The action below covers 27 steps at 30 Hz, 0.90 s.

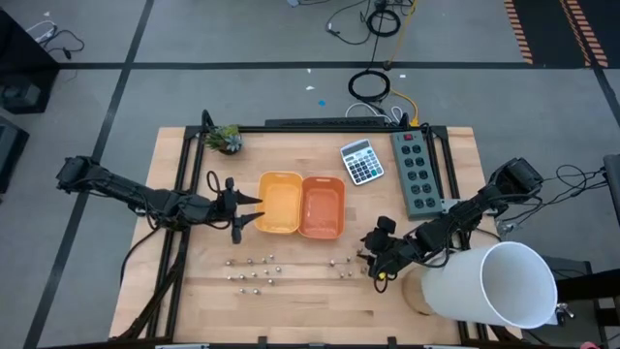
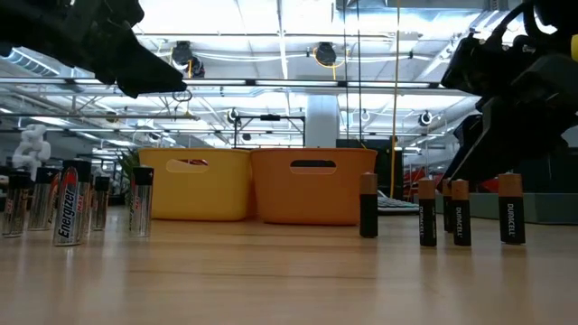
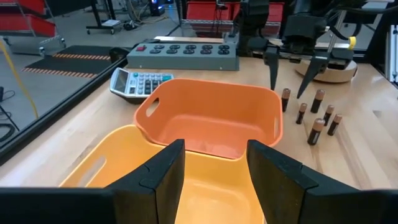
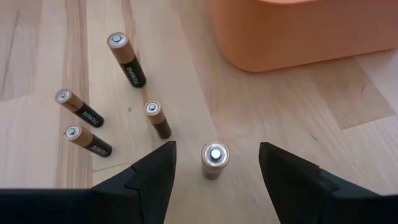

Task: Sort batteries
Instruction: Put the black battery into the orange bin

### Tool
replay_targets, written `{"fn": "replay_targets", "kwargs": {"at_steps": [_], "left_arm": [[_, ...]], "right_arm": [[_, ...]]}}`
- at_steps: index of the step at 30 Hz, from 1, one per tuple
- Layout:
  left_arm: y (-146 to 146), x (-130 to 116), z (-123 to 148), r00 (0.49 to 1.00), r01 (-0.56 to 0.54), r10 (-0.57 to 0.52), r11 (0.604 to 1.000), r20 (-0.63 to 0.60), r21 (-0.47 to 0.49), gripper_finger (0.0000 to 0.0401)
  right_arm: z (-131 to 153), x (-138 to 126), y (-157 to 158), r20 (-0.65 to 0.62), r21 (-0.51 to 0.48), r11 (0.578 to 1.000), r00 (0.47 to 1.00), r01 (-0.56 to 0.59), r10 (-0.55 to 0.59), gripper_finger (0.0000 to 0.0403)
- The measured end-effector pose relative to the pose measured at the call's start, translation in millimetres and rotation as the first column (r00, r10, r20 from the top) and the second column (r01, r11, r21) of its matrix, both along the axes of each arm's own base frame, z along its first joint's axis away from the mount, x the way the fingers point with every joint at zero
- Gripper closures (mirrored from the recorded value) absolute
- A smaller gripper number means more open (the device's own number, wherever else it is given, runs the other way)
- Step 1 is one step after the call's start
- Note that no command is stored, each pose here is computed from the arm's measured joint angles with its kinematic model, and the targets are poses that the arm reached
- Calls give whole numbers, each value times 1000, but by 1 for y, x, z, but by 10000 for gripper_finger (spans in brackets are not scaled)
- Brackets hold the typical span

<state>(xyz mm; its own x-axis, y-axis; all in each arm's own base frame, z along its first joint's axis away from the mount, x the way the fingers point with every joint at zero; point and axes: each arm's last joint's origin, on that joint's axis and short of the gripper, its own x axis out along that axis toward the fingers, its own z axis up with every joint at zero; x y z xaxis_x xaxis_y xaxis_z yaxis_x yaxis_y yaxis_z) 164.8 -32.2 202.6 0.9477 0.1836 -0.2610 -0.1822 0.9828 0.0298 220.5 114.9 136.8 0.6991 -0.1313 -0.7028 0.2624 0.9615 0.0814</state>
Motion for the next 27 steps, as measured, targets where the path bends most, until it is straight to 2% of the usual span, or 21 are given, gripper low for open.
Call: {"fn": "replay_targets", "kwargs": {"at_steps": [6, 9, 13, 21, 27], "left_arm": [[-1, 0, 0, 1000, 17, -17, 1000, 4, -6, 219], [-1, 1, 2, 1000, 23, -23, 1000, 15, -8, 219], [-1, 1, 1, 1000, 23, -23, 1000, 14, -5, 219], [-1, 0, 1, 1000, 25, -25, 1000, 11, -3, 219], [-1, 0, 1, 1000, 25, -25, 1000, 11, -3, 219]], "right_arm": [[0, 2, 0, -15, 47, 998, 999, -30, 31, 228], [0, 3, -3, -21, 35, 998, 999, -44, 45, 244], [0, 6, -9, -28, 13, 999, 998, -49, 49, 250], [-1, 10, -16, -56, 43, 995, 995, -85, 87, 258], [-2, 10, -15, -67, 45, 992, 991, -115, 118, 297]]}}
